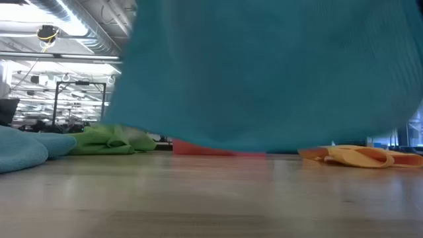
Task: Roll microfiber towels into tight, uniform cylinder then place into a basket
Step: Roll the left blue microfiber cloth
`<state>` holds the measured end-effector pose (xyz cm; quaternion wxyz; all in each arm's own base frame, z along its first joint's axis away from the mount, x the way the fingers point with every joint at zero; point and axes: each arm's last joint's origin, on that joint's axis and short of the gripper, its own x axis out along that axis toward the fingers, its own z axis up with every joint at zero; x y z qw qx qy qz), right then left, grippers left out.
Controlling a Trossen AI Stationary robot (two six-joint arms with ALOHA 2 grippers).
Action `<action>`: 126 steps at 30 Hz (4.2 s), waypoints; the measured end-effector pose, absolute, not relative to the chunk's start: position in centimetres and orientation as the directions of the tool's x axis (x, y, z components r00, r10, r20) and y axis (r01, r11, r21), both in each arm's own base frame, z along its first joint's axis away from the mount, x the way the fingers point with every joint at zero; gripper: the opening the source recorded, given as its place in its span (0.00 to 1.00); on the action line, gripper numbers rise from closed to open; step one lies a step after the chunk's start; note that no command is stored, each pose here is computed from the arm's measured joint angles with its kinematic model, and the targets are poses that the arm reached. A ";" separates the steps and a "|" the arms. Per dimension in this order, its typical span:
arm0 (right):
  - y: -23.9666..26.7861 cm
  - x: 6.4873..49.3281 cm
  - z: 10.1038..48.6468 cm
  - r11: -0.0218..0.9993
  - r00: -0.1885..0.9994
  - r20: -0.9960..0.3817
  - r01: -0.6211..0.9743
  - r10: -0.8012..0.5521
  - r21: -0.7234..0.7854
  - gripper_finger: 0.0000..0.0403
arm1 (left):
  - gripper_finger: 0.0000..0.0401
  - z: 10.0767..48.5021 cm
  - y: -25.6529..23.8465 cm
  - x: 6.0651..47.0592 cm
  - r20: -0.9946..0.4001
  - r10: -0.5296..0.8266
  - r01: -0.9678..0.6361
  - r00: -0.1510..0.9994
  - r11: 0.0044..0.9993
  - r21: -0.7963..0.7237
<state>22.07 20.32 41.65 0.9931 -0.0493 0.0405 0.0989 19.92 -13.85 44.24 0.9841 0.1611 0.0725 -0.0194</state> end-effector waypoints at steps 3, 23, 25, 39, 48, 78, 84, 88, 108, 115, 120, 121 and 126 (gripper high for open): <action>19.8 21.8 42.1 0.989 0.982 -0.131 -0.140 0.132 -0.049 0.00 | 0.00 44.6 -13.8 19.5 -0.146 0.012 0.036 0.989 0.945 0.324; 7.1 23.6 25.6 0.876 0.572 -0.747 0.482 -0.338 -0.027 0.00 | 0.00 29.7 -2.1 24.3 -0.627 0.316 -0.227 0.712 0.949 0.220; 5.9 23.7 24.6 0.867 0.548 -0.761 0.497 -0.348 -0.039 0.00 | 0.00 28.4 -0.7 24.5 -0.635 0.305 -0.218 0.710 0.952 0.214; -1.4 22.1 27.7 0.846 0.566 -0.689 0.517 -0.452 -0.130 0.00 | 0.00 26.7 5.8 24.6 -0.580 0.297 -0.231 0.758 0.955 0.186; -1.9 21.2 29.3 0.894 0.677 -0.642 0.446 -0.361 -0.032 0.00 | 0.00 26.7 6.3 24.5 -0.577 0.285 -0.213 0.765 0.958 0.191; 7.0 18.8 19.2 0.984 0.718 -0.696 0.137 -0.016 0.118 0.01 | 0.00 20.5 -3.2 28.2 -0.769 0.016 0.229 0.639 0.951 0.209; 7.9 18.5 18.0 0.978 0.764 -0.638 0.046 0.098 0.206 0.01 | 0.00 19.6 -4.0 28.4 -0.789 0.002 0.256 0.614 0.945 0.202; 8.1 18.3 17.2 0.967 0.777 -0.619 0.054 0.117 0.250 0.01 | 0.00 19.0 -4.6 28.5 -0.805 -0.063 0.307 0.589 0.939 0.152; 8.3 18.3 16.1 0.932 0.809 -0.566 0.065 0.161 0.358 0.45 | 0.31 18.2 -5.6 29.3 -0.793 -0.164 0.336 0.586 0.940 0.054; 7.3 18.9 15.5 0.955 0.822 -0.569 0.198 -0.040 0.219 0.38 | 0.30 18.4 -4.8 29.5 -0.761 0.119 0.157 0.637 0.947 0.280; 6.0 19.7 13.9 0.956 0.767 -0.638 0.238 -0.076 0.173 0.30 | 0.30 18.2 -2.8 30.3 -0.736 0.167 0.077 0.656 0.955 0.285; 5.8 19.9 13.6 0.955 0.754 -0.653 0.242 -0.075 0.170 0.29 | 0.30 18.0 -2.5 30.4 -0.741 0.173 0.069 0.649 0.956 0.284; 5.0 20.4 12.3 0.957 0.697 -0.717 0.229 -0.033 0.178 0.22 | 0.30 17.3 -1.4 30.8 -0.763 0.129 0.082 0.633 0.969 0.232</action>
